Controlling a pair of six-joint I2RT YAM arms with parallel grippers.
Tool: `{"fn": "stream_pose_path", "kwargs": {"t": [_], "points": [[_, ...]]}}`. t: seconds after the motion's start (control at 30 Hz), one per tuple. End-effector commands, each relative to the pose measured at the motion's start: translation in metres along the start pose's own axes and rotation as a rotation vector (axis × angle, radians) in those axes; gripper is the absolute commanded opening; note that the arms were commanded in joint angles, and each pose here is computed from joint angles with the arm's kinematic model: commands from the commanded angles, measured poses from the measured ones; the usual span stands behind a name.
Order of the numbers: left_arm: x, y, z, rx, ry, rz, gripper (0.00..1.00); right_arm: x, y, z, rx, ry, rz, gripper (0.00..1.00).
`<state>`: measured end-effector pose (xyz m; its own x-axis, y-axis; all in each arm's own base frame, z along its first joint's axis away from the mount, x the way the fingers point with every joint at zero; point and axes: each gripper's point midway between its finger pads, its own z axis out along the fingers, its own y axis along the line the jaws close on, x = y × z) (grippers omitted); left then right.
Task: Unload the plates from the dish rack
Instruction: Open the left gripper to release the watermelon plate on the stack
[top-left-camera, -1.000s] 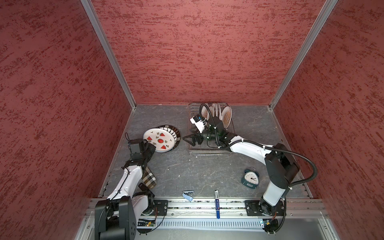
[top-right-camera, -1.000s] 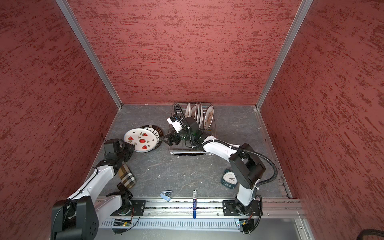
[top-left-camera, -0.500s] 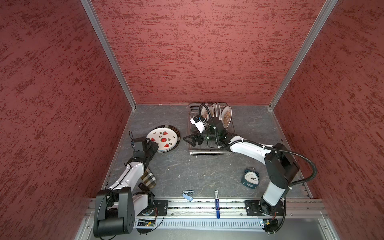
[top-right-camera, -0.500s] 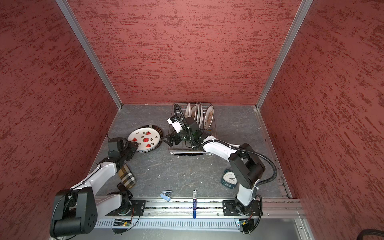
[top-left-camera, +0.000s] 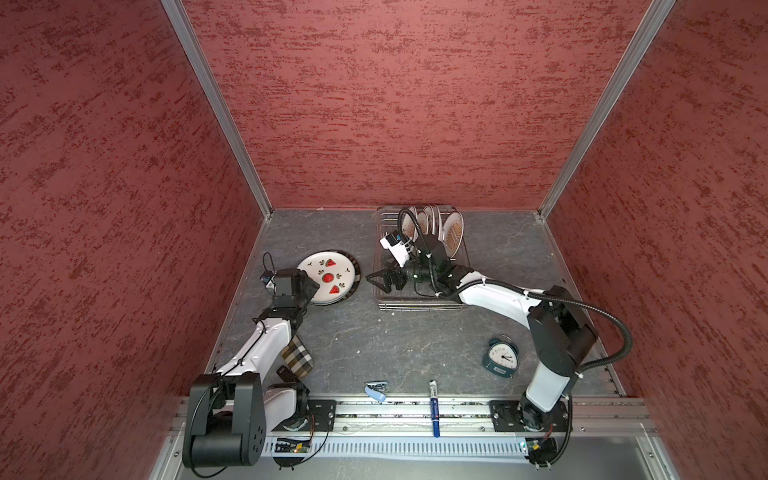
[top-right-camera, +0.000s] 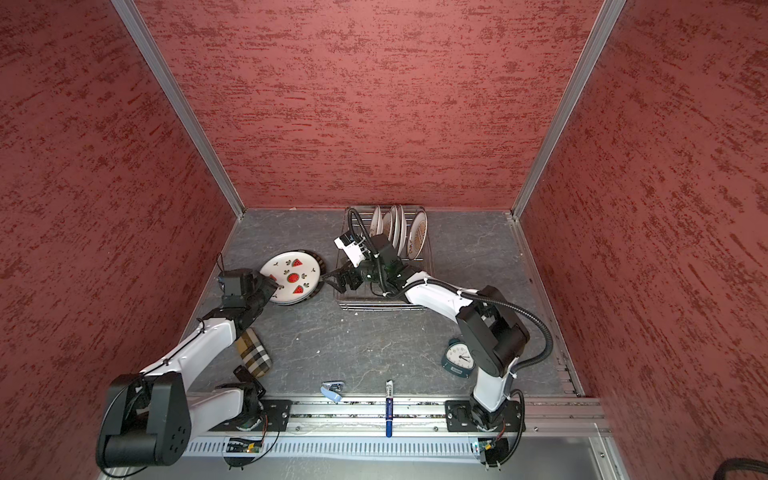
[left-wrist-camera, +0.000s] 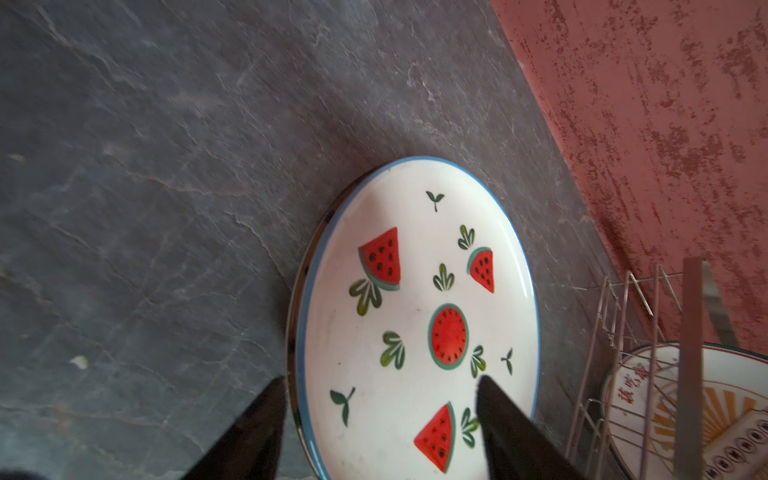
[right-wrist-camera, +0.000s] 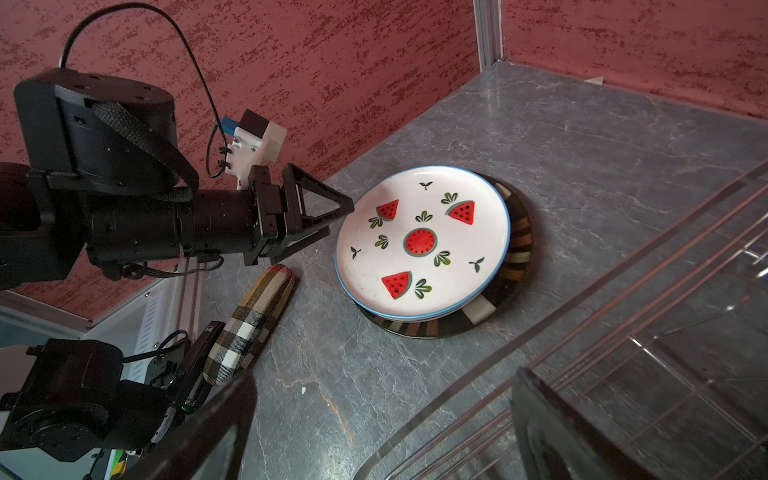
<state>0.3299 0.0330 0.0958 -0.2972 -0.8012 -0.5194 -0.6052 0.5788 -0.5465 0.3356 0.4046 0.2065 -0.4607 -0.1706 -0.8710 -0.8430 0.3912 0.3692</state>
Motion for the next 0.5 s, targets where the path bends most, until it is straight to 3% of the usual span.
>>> {"fn": "stream_pose_path", "kwargs": {"t": [0.0, 0.1, 0.27, 0.47], "points": [[-0.022, 0.009, 0.000, -0.078, -0.089, 0.029, 0.86, -0.012, 0.000, 0.003, 0.010, -0.023, -0.032, 0.96], [-0.024, 0.005, 0.007, -0.057, -0.097, 0.022, 0.89, -0.012, 0.000, 0.003, 0.012, -0.022, -0.030, 0.96], [-0.014, -0.012, 0.025, 0.005, -0.032, 0.033, 0.82, -0.009, -0.003, 0.002, 0.029, -0.018, -0.026, 0.95], [-0.007, -0.008, 0.033, -0.020, -0.022, 0.047, 0.63, -0.007, -0.007, -0.001, 0.059, -0.018, -0.029, 0.95]]}}
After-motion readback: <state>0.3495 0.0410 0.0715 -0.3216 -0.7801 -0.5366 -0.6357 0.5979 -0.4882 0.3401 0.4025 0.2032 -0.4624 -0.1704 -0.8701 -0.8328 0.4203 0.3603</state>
